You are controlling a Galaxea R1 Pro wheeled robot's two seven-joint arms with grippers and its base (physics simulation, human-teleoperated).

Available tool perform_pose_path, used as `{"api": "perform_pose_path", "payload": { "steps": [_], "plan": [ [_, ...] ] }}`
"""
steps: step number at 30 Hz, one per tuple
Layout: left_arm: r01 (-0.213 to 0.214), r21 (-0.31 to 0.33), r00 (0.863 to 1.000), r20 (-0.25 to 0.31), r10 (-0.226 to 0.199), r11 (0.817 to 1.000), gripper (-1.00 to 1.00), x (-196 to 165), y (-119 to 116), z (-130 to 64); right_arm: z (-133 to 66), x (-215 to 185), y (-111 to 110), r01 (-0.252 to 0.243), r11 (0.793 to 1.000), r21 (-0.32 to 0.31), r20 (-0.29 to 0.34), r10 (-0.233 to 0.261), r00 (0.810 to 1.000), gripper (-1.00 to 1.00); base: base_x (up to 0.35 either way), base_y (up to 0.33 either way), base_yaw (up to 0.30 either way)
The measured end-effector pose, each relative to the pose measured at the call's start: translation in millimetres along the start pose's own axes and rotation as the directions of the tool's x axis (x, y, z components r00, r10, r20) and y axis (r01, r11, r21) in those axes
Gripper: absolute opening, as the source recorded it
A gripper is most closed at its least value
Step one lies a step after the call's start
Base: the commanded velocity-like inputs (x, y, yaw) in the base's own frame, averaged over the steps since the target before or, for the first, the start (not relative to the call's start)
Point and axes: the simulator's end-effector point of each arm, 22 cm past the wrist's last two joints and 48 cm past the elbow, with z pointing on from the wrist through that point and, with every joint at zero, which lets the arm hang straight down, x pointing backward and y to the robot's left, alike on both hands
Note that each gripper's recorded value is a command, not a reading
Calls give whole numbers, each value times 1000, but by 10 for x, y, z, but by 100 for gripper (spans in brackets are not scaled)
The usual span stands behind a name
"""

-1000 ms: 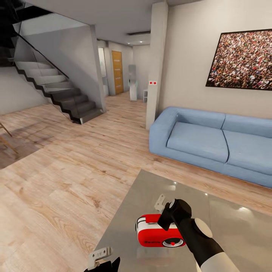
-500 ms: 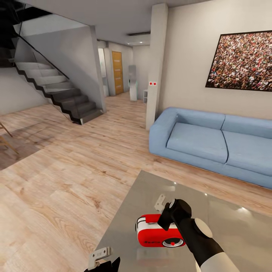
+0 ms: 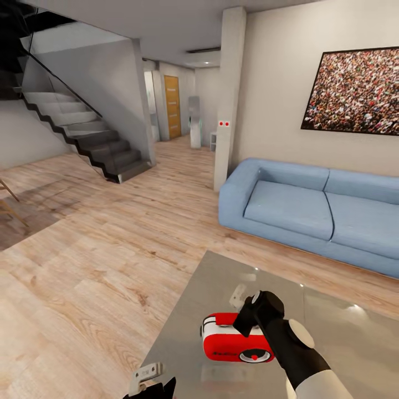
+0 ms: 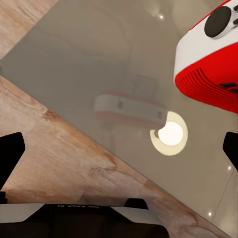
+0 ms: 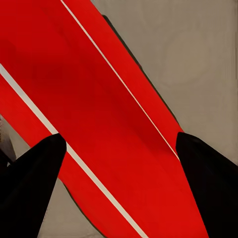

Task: Turn on the radio receiver that's on the table in the living room.

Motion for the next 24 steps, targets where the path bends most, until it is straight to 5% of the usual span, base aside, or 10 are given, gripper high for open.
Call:
{"api": "perform_pose_path", "payload": {
  "steps": [5,11,16,24],
  "plan": [
    [-11,10,1000,-6,11,1000,100,29,-51,-1,-3,2,-3,-8,1000,-4,2,8,1000,-100,0,0,0],
    [-67,46,998,-19,68,997,100,137,-265,-12,-27,100,-149,-92,996,-4,13,92,996,-100,0,0,0],
    [-101,43,995,-16,102,994,100,150,-286,-14,-30,110,-168,-96,995,-1,14,96,995,-100,0,0,0],
    [-55,-25,998,21,56,998,100,-42,50,-3,-58,238,-331,-184,983,6,21,184,983,-100,0,0,0]
  ]
}}
